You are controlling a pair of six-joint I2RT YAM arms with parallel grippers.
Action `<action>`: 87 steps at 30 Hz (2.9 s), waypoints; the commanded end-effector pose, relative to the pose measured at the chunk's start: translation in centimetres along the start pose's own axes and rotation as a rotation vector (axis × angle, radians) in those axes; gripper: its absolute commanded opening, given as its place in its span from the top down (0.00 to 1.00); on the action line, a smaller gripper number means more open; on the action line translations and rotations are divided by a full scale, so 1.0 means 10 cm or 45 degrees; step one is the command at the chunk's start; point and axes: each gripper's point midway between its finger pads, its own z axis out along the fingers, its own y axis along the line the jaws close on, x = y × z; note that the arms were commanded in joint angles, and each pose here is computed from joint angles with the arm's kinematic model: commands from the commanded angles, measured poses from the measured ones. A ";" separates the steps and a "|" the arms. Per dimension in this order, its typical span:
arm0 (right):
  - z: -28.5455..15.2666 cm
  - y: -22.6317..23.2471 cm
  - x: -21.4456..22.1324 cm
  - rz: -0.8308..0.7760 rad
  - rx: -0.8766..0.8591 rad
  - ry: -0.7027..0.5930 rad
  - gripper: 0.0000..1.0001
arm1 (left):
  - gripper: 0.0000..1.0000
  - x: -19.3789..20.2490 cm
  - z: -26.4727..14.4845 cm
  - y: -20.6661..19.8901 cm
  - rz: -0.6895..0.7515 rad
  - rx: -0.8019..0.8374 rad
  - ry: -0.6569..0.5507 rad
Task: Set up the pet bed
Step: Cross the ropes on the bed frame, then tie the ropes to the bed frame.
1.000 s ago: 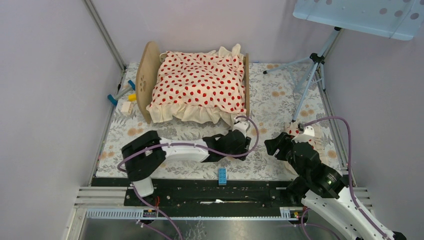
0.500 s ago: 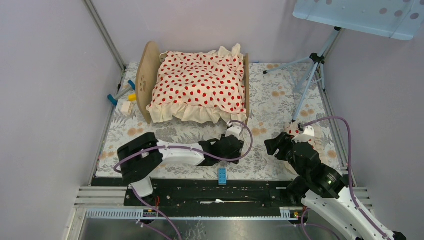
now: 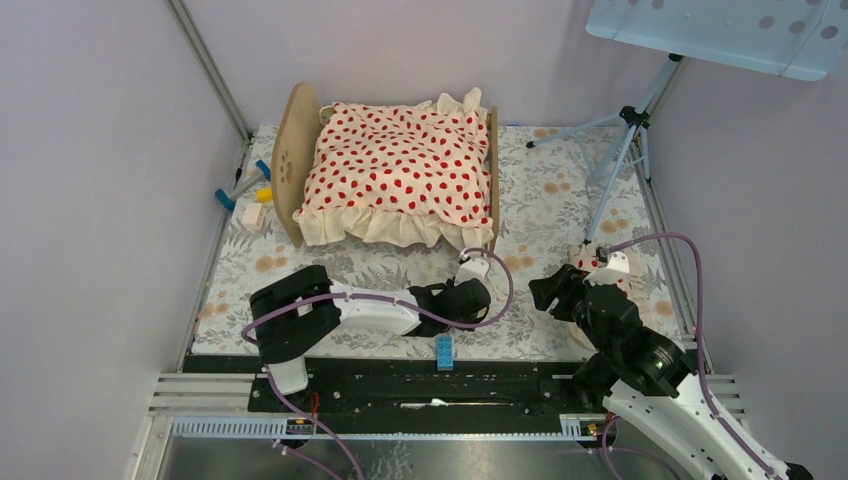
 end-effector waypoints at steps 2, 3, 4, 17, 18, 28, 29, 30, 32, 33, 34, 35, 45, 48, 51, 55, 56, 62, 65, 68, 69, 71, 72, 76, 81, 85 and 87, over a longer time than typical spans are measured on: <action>-0.04 0.05 -0.12 0.011 -0.008 -0.043 0.33 | 0.79 -0.05 0.00 0.08 -0.002 -0.083 -0.033; -0.04 0.04 -0.12 0.011 -0.007 -0.044 0.33 | 0.84 -0.05 0.00 0.10 0.002 -0.094 -0.033; -0.04 0.04 -0.12 0.011 -0.006 -0.046 0.33 | 0.87 -0.06 0.00 0.10 0.003 -0.099 -0.036; -0.06 0.04 -0.14 0.012 -0.009 -0.057 0.33 | 1.00 -0.35 -0.26 0.12 -0.011 -0.115 -0.125; -0.06 0.04 -0.15 0.012 -0.010 -0.059 0.33 | 1.00 -0.36 -0.29 0.14 -0.017 -0.128 -0.130; -0.06 0.06 -0.15 0.015 -0.019 -0.056 0.33 | 0.62 -0.60 -0.46 0.08 -0.065 -0.121 -0.190; -0.06 0.06 -0.15 0.014 -0.019 -0.055 0.33 | 0.61 -0.63 -0.47 0.07 -0.074 -0.116 -0.198; -0.06 0.06 -0.15 0.014 -0.020 -0.056 0.33 | 0.59 -0.64 -0.46 0.06 -0.077 -0.108 -0.207; -0.06 0.06 -0.15 0.011 -0.018 -0.054 0.33 | 0.56 -0.67 -0.43 0.01 -0.071 -0.093 -0.219; -0.06 0.06 -0.15 0.010 -0.018 -0.052 0.33 | 0.55 -0.68 -0.40 -0.01 -0.062 -0.090 -0.216; -0.06 0.06 -0.14 0.010 -0.018 -0.051 0.33 | 0.55 -0.67 -0.36 -0.02 -0.048 -0.093 -0.208; -0.06 0.07 -0.15 0.009 -0.018 -0.052 0.33 | 0.55 -0.65 -0.31 -0.03 -0.030 -0.100 -0.199; -0.06 0.08 -0.16 0.000 -0.018 -0.047 0.32 | 0.54 -0.37 0.01 0.07 0.048 -0.182 -0.110; -0.05 0.08 -0.15 0.000 -0.019 -0.047 0.32 | 0.54 -0.27 0.03 0.16 0.048 -0.224 -0.081; -0.05 0.08 -0.15 0.005 -0.022 -0.046 0.32 | 0.54 -0.17 0.03 0.25 0.039 -0.247 -0.060; -0.04 0.09 -0.13 0.012 -0.028 -0.042 0.32 | 0.54 -0.07 0.02 0.31 0.027 -0.258 -0.038; -0.04 0.09 -0.13 0.012 -0.030 -0.041 0.32 | 0.54 -0.06 0.02 0.32 0.022 -0.261 -0.038; -0.04 0.10 -0.14 0.018 -0.034 -0.042 0.32 | 0.56 0.00 0.02 0.36 0.017 -0.263 -0.030; -0.04 0.11 -0.14 0.018 -0.034 -0.041 0.32 | 0.75 0.02 0.02 0.39 0.016 -0.264 -0.028; -0.02 0.13 -0.14 0.003 -0.046 -0.042 0.32 | 1.00 -0.03 0.00 0.41 0.027 -0.277 -0.034; -0.01 0.14 -0.14 -0.008 -0.057 -0.045 0.32 | 1.00 -0.06 -0.02 0.41 0.036 -0.280 -0.041; 0.02 0.20 -0.17 -0.044 -0.086 -0.065 0.32 | 1.00 -0.17 -0.08 0.41 0.054 -0.277 -0.064; 0.04 0.24 -0.20 -0.069 -0.108 -0.081 0.32 | 1.00 -0.23 -0.11 0.40 0.065 -0.264 -0.078; 0.14 0.52 -0.31 -0.256 -0.279 -0.159 0.27 | 1.00 -0.58 -0.33 0.35 0.083 -0.193 -0.144; 0.26 0.79 -0.38 -0.569 -0.486 -0.329 0.24 | 1.00 -0.99 -0.57 0.36 0.038 -0.021 -0.184; 0.31 0.90 -0.25 -0.750 -0.628 -0.387 0.21 | 1.00 -1.20 -0.70 0.29 0.063 0.142 -0.145; 0.32 0.95 -0.15 -0.878 -0.705 -0.390 0.20 | 1.00 -1.28 -0.76 0.24 0.093 0.195 -0.116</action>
